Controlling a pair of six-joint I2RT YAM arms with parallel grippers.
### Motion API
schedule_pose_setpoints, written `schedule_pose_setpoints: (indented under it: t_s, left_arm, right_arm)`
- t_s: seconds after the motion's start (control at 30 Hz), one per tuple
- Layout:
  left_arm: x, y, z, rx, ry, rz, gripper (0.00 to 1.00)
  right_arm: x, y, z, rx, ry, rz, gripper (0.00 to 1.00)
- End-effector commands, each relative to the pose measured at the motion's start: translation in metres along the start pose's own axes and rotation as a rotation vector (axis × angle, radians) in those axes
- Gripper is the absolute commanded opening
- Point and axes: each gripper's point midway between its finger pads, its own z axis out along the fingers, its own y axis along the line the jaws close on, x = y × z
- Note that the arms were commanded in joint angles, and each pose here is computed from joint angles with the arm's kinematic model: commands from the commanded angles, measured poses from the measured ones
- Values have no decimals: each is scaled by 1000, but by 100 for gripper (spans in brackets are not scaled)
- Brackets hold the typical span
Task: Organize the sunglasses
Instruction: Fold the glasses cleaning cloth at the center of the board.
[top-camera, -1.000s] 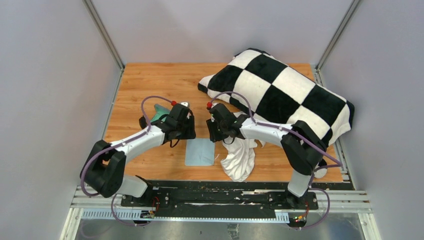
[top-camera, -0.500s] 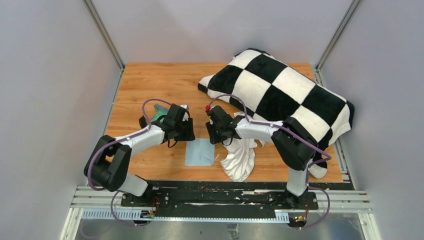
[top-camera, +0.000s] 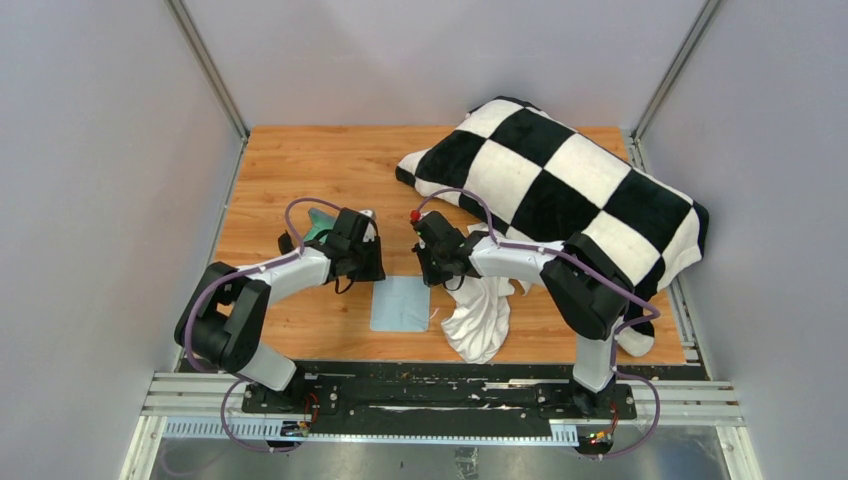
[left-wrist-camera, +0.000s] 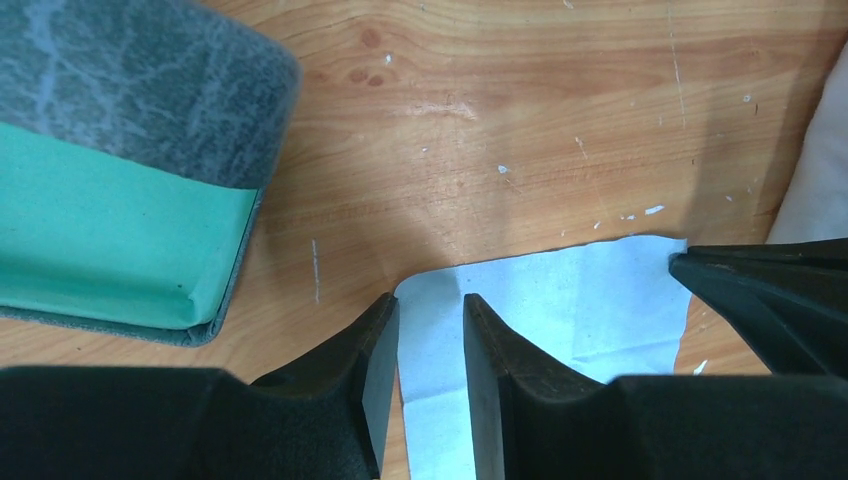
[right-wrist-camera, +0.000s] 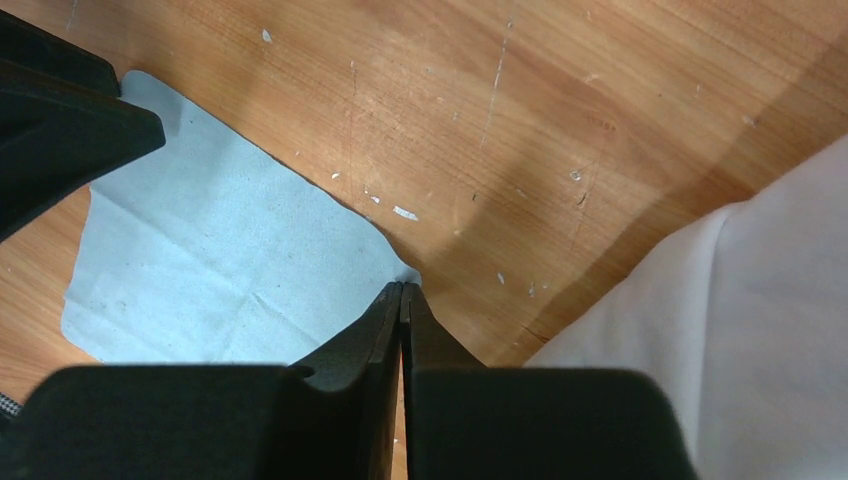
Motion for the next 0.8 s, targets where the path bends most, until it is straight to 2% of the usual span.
schedule_pose_setpoints:
  t_s: [0.0,0.23,0.5,0.77]
  left_arm:
    - [8,9,3,-14,28,9,33]
    - [5,15,-4,-28,15,16,33]
    - [1,21,-9,-50,-3,2,38]
    - [0,18,-12,-17,-12,14,35]
  right_arm:
    - [3,-9,7,24,31,-18,2]
    - [-2,-9,10,30,33,-59,0]
    - [-9,-13,10,56,24,-81,0]
    - [-10,-15,12,58,26,-82,0]
